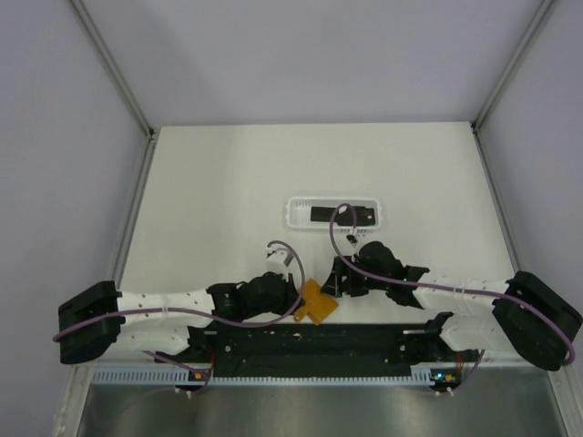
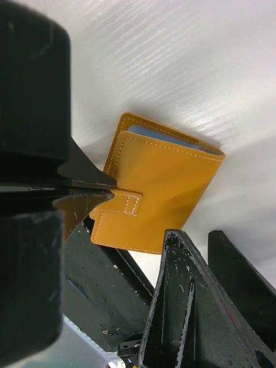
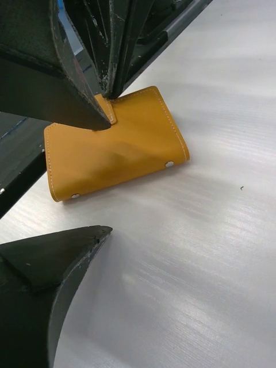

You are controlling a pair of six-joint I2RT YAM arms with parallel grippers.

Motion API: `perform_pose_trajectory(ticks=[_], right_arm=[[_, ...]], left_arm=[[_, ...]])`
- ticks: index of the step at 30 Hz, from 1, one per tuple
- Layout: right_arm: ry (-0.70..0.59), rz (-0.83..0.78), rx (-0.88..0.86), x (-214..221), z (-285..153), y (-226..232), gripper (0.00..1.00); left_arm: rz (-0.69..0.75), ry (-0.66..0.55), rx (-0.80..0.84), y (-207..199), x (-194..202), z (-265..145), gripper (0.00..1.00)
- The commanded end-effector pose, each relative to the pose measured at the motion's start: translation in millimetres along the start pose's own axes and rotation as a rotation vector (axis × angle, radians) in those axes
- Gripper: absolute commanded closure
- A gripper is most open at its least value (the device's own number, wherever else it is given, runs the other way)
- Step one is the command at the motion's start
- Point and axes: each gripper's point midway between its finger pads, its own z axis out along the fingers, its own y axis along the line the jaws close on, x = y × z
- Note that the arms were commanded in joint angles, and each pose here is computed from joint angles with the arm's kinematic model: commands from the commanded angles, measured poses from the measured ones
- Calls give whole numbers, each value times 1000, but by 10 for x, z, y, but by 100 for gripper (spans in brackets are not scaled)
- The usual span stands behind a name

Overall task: Put the credit cards into the card holder
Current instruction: Close the card holder at the corner of the board.

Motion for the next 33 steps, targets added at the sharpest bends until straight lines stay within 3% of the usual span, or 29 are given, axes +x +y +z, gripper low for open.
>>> perform_pose_trajectory(ticks=[1,17,33], right_arm=[[62,9,88,165,5,-230,32],[65,9,89,177,14,-237,32],[71,8,93,178,31,-246,32]], left_arm=[[4,-7,72,-175,-53,-39,100],[11,-48,95,-283,-199,-147,100],[-21,34,80,-120,165,-52,100]])
